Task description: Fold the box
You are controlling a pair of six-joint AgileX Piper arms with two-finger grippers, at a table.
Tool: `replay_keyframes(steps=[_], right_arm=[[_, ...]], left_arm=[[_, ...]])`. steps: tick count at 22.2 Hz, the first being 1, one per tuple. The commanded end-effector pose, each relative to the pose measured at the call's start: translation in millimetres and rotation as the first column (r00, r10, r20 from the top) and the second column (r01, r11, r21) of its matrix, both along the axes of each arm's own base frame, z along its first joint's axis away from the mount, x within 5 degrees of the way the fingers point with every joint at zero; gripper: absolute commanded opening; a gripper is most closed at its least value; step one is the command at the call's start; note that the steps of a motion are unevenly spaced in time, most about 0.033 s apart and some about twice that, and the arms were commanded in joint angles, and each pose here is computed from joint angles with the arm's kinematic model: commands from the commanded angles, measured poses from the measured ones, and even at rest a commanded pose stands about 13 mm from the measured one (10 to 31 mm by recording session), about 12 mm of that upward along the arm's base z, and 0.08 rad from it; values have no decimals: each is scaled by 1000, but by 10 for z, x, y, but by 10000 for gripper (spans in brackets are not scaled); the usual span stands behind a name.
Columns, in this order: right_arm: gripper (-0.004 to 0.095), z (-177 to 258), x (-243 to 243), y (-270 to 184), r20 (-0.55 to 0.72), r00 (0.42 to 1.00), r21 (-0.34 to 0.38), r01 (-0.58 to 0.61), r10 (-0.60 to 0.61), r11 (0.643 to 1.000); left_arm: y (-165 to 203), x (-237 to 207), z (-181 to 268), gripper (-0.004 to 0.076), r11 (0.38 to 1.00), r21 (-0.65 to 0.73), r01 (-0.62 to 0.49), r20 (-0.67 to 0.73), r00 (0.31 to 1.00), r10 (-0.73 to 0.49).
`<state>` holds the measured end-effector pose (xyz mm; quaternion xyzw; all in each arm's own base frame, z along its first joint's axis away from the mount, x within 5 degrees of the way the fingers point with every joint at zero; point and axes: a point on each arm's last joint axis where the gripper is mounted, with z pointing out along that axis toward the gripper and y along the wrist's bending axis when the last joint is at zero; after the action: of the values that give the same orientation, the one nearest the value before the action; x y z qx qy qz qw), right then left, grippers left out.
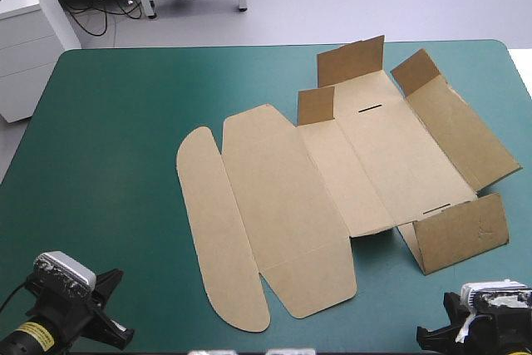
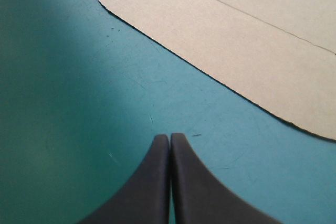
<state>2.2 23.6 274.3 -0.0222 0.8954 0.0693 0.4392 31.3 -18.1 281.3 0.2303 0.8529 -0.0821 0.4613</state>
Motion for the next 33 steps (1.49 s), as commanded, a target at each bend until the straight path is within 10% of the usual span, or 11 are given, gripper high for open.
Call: replay_keyframes(steps=[1,24,33], right_arm=[[-20,101,43,3,67,998,23,11,-13,1000],[0,748,719,-67,-160,980,241,159,-122,957],[406,721,802,-77,-194,974,240,162,-116,957]], left_arm=[[-14,30,117,-10,999,-41,-6,62,998,8],[-14,30,117,-10,999,-41,-6,62,998,8],[-14,30,117,-10,999,-41,-6,62,998,8]])
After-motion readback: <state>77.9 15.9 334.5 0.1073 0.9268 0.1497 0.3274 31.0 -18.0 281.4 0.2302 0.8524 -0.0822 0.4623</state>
